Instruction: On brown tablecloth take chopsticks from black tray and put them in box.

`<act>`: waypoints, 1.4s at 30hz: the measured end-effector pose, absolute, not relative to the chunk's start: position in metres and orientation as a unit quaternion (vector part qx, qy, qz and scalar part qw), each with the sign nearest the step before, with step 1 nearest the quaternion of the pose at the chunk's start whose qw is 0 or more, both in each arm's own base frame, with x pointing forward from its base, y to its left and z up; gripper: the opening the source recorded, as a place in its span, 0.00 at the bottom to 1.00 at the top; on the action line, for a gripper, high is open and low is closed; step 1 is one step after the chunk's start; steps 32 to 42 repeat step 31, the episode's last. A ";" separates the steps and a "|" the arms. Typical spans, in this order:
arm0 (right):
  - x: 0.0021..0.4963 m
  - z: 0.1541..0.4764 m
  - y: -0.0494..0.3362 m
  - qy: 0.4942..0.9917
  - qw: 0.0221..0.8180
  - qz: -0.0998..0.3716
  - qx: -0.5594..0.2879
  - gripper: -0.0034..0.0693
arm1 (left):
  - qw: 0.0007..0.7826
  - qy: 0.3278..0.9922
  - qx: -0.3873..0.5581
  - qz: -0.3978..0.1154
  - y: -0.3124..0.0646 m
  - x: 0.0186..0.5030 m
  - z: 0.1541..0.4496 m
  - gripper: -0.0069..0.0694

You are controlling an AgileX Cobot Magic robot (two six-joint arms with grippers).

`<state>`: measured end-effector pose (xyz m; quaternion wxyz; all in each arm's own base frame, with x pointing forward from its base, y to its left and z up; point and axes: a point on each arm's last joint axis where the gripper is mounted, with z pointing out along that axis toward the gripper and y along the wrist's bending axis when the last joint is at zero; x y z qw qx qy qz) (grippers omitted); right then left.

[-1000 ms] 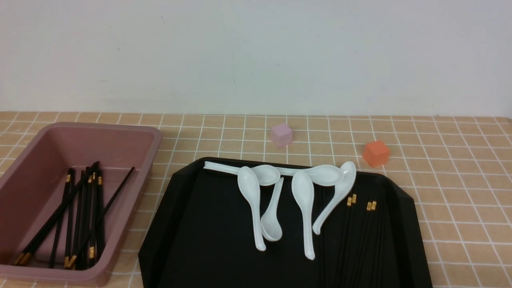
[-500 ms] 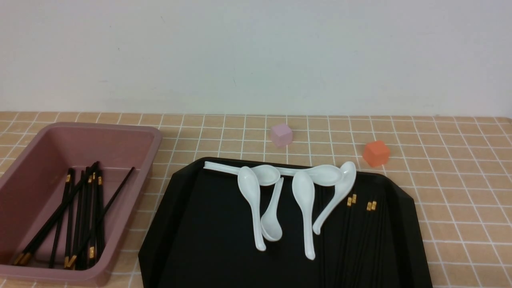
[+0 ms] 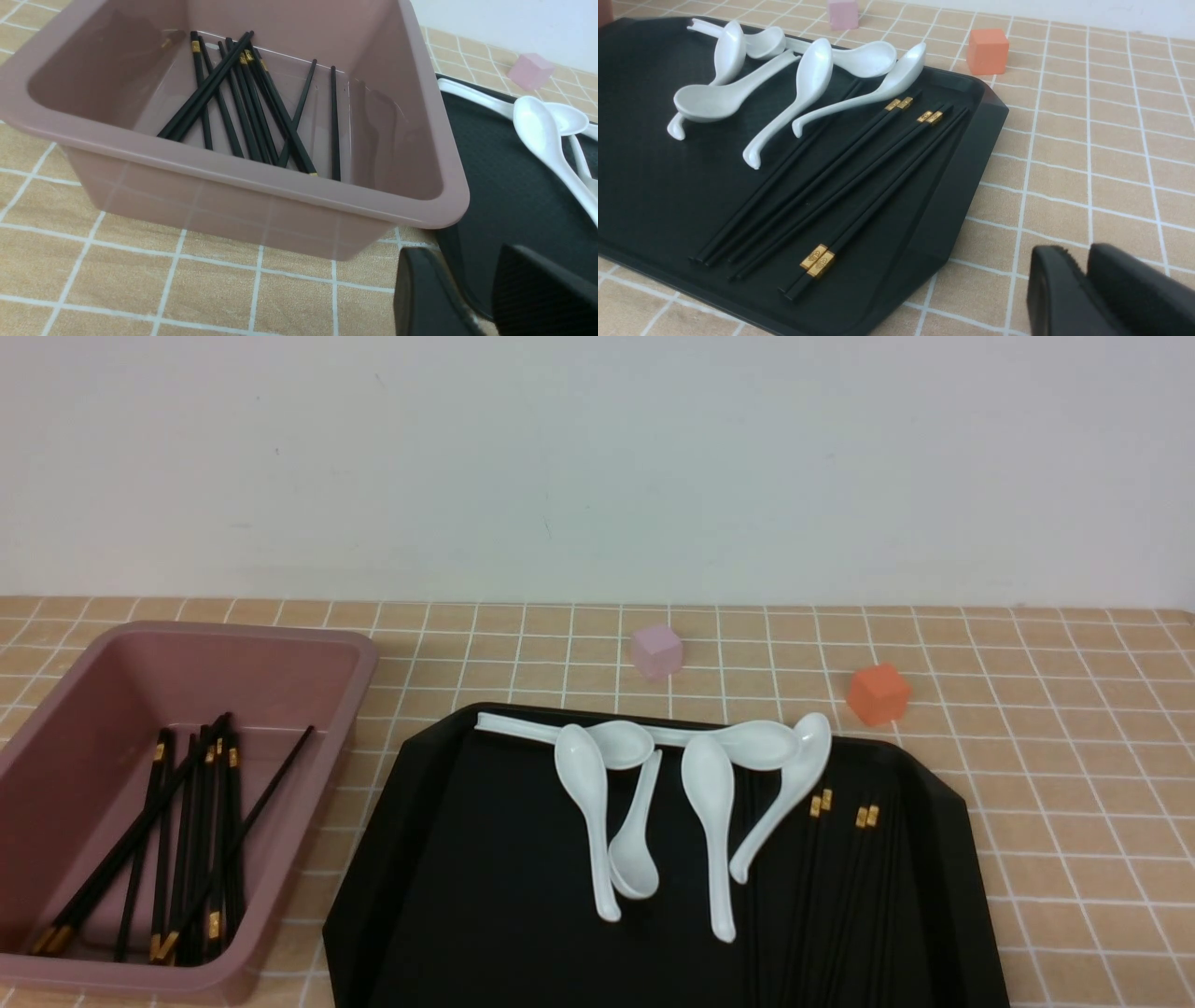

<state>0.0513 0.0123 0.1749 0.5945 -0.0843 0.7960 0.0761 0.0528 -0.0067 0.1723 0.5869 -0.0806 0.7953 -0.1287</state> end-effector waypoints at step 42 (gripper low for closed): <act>0.051 0.175 0.012 0.796 0.595 0.076 -0.084 0.27 | 0.587 0.795 -0.081 -0.129 -0.007 0.053 0.172 0.40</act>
